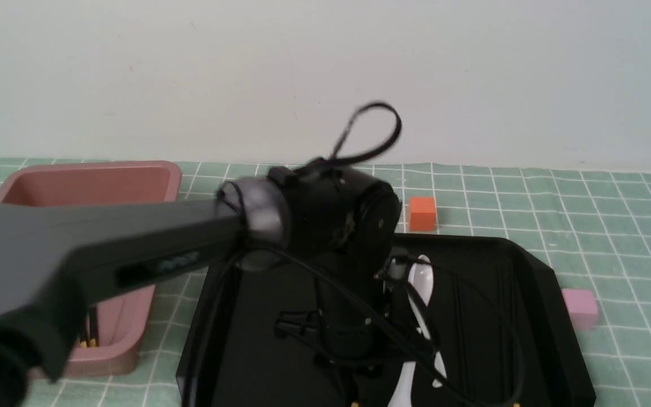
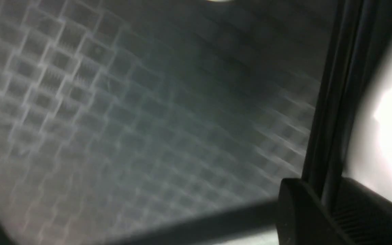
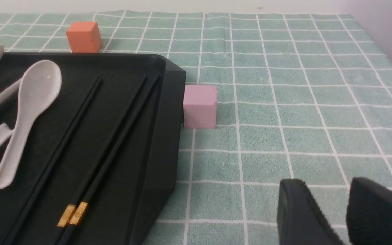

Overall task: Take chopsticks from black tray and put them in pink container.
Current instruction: 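Reach over to the black tray and grasp a pair of chopsticks with the left gripper, then place the chopsticks into the pink bin with the left gripper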

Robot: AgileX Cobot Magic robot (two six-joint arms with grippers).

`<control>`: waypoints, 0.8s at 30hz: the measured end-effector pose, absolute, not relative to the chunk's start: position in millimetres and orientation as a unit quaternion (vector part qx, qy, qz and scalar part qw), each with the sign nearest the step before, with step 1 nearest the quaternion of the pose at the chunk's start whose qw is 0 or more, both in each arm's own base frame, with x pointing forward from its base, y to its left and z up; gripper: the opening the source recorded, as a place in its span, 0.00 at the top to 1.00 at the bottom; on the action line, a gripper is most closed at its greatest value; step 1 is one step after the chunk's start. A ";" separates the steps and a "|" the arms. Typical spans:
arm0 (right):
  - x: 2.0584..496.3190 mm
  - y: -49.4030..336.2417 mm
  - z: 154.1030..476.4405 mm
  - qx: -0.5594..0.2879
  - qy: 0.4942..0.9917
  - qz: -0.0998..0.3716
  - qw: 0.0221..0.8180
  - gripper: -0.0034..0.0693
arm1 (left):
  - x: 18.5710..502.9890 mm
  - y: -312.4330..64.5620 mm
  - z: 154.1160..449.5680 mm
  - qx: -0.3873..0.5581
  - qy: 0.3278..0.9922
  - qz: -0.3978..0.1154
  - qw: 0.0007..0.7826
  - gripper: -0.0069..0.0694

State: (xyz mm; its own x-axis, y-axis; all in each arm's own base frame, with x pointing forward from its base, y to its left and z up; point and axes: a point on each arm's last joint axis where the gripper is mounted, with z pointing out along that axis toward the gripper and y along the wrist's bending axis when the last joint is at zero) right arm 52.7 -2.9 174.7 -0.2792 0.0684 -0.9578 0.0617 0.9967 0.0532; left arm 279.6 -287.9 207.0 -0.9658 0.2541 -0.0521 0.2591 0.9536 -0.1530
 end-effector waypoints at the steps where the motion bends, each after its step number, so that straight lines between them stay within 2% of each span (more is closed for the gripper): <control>1: 52.7 -2.9 174.7 0.041 0.800 0.003 0.599 0.62 | 278.6 -287.0 212.8 0.130 0.988 -0.084 0.021 0.75; 6: 52.7 -2.9 174.7 0.041 0.800 0.003 0.599 0.62 | 272.8 -273.6 255.7 0.125 0.984 -0.114 0.059 0.75; 9: 52.7 -2.9 174.7 0.041 0.800 0.003 0.599 0.62 | 280.4 -249.3 279.9 0.095 0.984 -0.128 0.077 0.75; 14: 52.7 -2.9 174.7 0.041 0.800 0.003 0.599 0.62 | 307.4 -167.0 311.7 0.003 0.989 -0.106 0.102 0.75; 18: 52.7 -2.9 174.7 0.041 0.800 0.003 0.599 0.62 | 322.7 -92.8 308.2 -0.084 0.988 -0.068 0.107 0.75; 21: 52.7 -2.9 174.7 0.041 0.800 0.003 0.599 0.62 | 325.6 -46.0 288.9 -0.150 0.984 -0.049 0.087 0.75; 24: 52.7 -2.9 174.7 0.041 0.800 0.003 0.599 0.62 | 330.4 -11.8 270.8 -0.203 0.973 -0.046 0.099 0.75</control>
State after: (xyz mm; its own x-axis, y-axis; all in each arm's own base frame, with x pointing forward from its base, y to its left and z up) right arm 52.7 -2.9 174.7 -0.2792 0.0684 -0.9578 0.0617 0.9967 0.0532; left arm 330.4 -11.8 270.8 -0.8980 -0.4044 -0.1734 -0.3863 0.9133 -0.1293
